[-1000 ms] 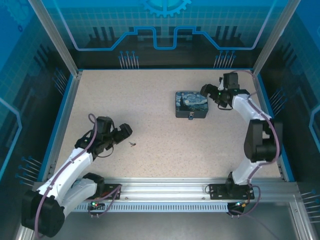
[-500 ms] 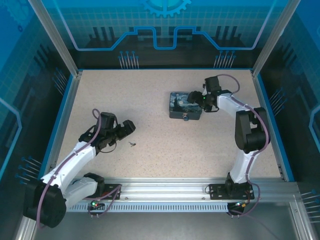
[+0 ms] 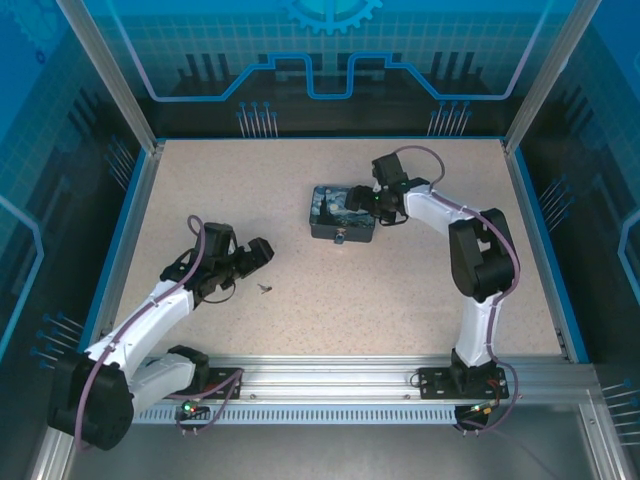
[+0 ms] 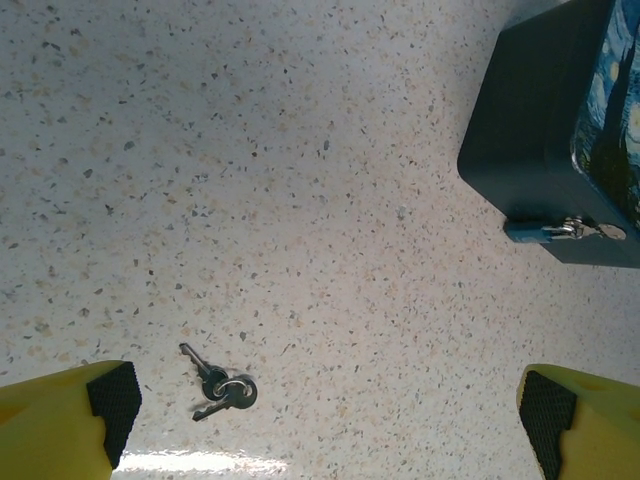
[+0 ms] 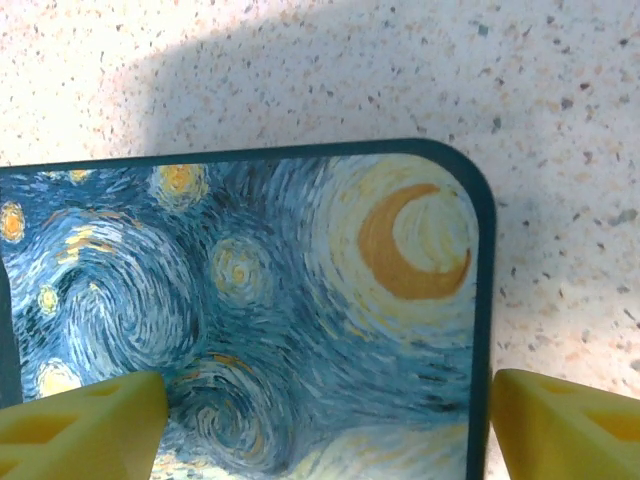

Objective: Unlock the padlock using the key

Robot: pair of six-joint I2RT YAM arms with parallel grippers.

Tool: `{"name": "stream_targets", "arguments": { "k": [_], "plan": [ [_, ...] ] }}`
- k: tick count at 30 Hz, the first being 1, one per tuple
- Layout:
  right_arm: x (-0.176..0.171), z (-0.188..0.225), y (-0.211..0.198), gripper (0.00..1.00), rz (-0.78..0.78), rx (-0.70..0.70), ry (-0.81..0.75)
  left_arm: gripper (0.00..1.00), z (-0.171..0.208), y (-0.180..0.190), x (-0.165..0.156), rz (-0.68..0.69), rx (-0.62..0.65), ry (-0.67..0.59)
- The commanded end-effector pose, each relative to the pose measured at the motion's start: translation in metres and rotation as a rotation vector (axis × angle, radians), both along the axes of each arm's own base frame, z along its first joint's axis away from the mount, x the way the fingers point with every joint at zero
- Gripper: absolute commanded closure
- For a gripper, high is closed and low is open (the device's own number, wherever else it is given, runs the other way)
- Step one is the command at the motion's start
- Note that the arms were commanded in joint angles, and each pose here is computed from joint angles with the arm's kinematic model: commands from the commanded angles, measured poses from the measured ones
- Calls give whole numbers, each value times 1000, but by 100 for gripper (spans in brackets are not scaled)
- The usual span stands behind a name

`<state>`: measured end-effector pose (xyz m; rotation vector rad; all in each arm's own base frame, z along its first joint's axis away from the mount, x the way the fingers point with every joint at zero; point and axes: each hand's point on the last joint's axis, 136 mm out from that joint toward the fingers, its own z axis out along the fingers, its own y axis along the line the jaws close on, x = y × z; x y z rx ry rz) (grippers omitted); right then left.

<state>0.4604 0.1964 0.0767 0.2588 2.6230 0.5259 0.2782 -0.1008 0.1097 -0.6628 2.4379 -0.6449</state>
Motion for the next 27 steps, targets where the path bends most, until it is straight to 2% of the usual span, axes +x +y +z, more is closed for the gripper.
{"name": "stream_targets", "arguments": {
  "k": [1, 5, 8, 17, 22, 27],
  "plan": [
    [6, -1, -7, 13, -10, -76, 0, 1, 3, -7, 6, -6, -32, -16],
    [10, 11, -5, 9, -6, -58, -22, 1, 15, -21, 35, -37, -50, -44],
    [12, 19, -3, 8, -7, -37, -33, 1, 24, -38, 72, -71, -66, -58],
    [6, 11, -11, 11, -46, 26, -1, 1, 36, -96, 168, -157, -110, -101],
    [4, 10, -10, 15, -51, 92, 3, 1, 19, -122, 193, -185, -109, -77],
    [1, 11, -5, 20, -29, 141, 4, 1, 6, -140, 198, -193, -126, -58]
  ]
}}
